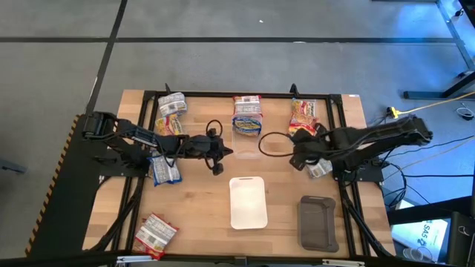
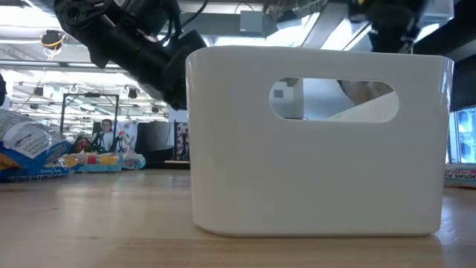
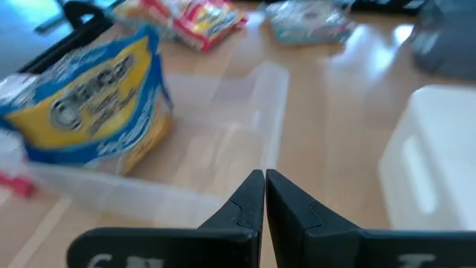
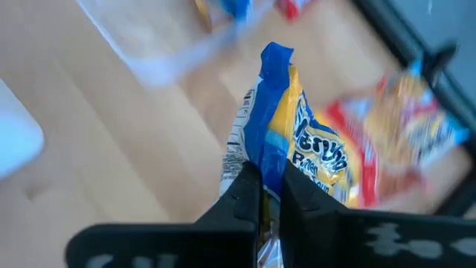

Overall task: Sort Maruchan noodles
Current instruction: Put the blue noodle pack into the transparent bin

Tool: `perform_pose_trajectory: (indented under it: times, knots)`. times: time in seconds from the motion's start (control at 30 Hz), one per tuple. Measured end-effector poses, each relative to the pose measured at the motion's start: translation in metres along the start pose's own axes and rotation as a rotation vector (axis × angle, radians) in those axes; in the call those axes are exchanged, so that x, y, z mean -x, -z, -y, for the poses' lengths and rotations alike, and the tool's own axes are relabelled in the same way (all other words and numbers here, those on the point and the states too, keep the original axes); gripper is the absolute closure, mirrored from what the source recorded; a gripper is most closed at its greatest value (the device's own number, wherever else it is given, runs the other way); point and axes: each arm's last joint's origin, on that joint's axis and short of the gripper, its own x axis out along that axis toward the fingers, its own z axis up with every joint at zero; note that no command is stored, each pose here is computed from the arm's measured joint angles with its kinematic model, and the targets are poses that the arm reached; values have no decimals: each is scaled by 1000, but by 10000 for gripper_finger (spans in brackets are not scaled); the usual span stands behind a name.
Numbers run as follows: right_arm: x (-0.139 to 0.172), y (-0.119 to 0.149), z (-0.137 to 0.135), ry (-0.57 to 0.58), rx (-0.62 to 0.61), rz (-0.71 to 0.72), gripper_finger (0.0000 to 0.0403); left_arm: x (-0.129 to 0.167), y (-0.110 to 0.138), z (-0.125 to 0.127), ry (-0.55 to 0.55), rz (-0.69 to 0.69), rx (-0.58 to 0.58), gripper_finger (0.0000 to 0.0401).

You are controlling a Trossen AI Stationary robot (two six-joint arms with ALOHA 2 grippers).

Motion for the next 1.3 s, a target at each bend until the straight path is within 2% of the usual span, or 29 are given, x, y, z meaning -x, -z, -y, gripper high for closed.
perform_pose_trajectory:
  times: [0.23,0.47,0.6,0.73,0.9,1.0,1.13,1.3]
  knots:
    - [1,-14,-8,-17,156,185,401,1,-11,2,52,111,81,392]
    - [-18,-15,-20,-1,323,348,401,2,-21,2,62,202,200,384]
    - [-31,-11,-27,-4,423,439,401,4,-28,-3,90,260,281,347]
    - [-43,-7,-31,13,542,535,401,3,-30,-11,110,269,358,290]
    - [-53,-3,-35,83,749,651,401,3,-35,-21,150,298,478,217]
    - [-58,-2,-37,152,897,713,401,3,-38,-29,152,325,587,184]
    - [-62,-5,-43,263,1073,779,401,2,-39,-38,148,330,721,167]
    - [-70,-10,-50,382,1241,797,401,4,-43,-41,159,380,794,168]
